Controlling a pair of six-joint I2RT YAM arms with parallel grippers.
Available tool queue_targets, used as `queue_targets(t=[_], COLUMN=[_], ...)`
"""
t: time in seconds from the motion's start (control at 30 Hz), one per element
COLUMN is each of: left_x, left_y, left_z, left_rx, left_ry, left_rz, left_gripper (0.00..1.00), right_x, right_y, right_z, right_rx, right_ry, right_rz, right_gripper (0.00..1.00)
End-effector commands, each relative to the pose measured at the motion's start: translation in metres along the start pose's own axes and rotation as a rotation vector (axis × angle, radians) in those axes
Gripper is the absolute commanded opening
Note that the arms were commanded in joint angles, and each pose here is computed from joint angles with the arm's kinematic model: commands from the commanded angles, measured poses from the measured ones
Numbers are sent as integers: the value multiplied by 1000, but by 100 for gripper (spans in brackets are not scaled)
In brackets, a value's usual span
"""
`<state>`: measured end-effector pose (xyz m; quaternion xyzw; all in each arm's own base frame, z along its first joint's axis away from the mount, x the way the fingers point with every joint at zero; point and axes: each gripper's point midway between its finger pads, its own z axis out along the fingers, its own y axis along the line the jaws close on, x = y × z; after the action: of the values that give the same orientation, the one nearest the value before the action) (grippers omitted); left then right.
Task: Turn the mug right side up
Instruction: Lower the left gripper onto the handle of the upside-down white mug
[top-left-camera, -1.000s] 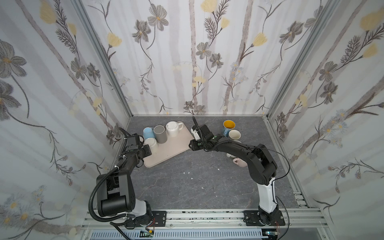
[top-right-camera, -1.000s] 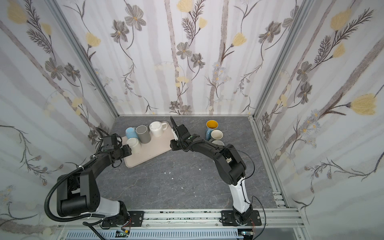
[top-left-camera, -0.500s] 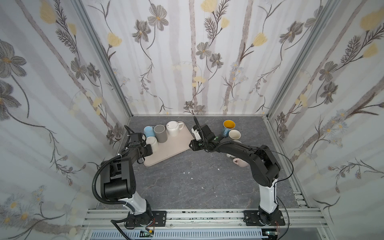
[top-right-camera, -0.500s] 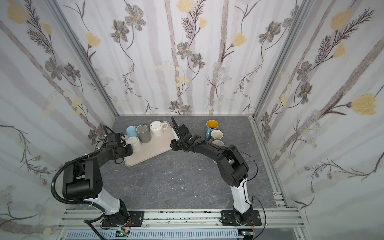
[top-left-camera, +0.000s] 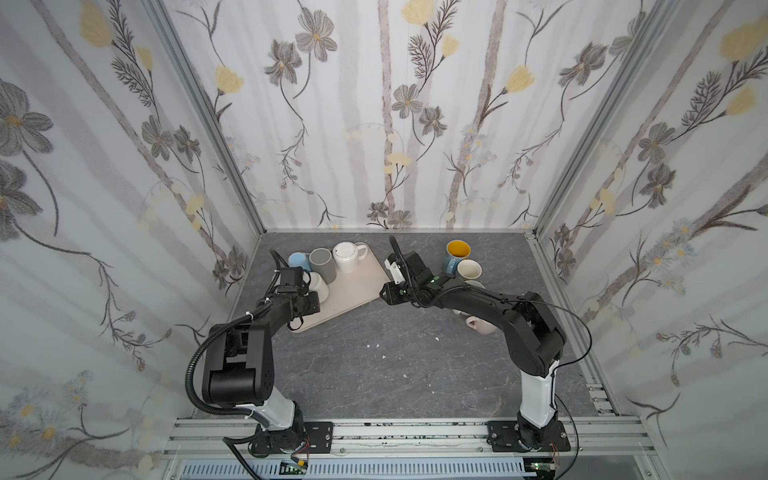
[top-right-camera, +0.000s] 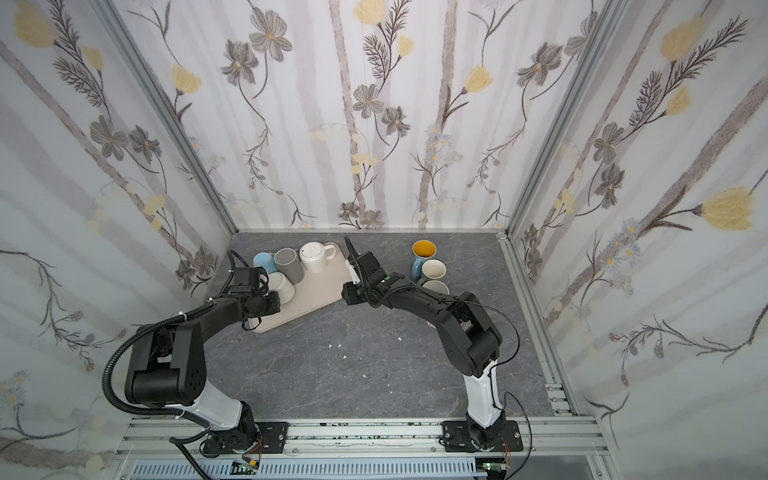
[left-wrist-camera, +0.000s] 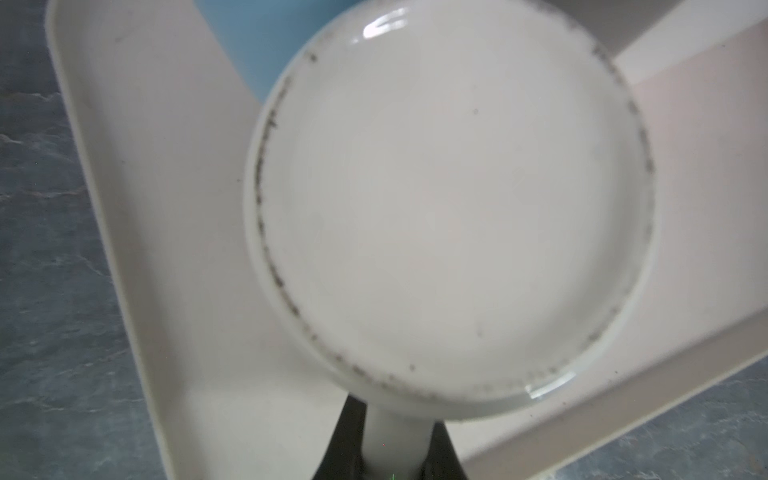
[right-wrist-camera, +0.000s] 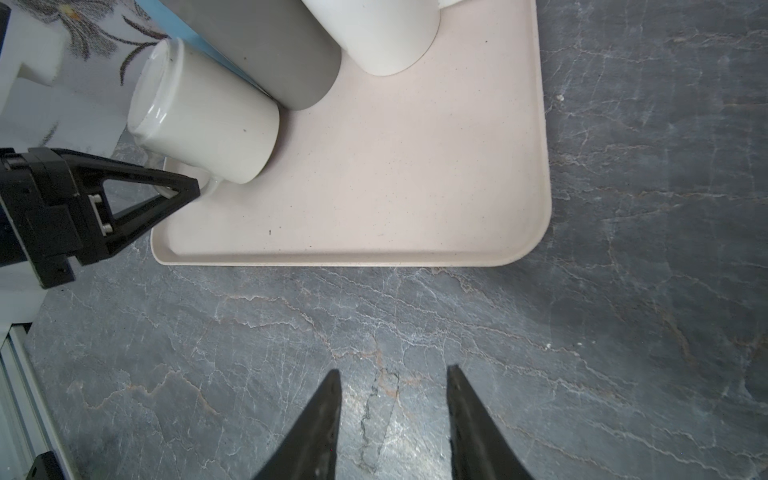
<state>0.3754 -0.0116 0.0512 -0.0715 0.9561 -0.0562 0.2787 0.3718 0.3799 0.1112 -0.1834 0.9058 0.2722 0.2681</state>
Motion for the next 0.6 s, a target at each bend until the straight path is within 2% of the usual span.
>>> queue_targets(t=[0.0,0.23,0.3,0.57], left_x=[-5,-19,-22,-32], left_y=[-20,-75,-89,-110], left_z=[-6,-22,-23,14], left_rx=[60,272,298,35], left_ry=[-40,-128,-142,-80], left_rz=[-50,-194,-212,-83], left_gripper=[4,2,2,3], right_x=[-6,0,1,7], right_y=[4,3,1,-1], right_z=[-5,-9,-9,-7], right_rx=[-41,-152,-156,-164], right_ry=[-33,-54,-59,-50], right_rz=[35,172,187,204], right_gripper=[41,41,41,41])
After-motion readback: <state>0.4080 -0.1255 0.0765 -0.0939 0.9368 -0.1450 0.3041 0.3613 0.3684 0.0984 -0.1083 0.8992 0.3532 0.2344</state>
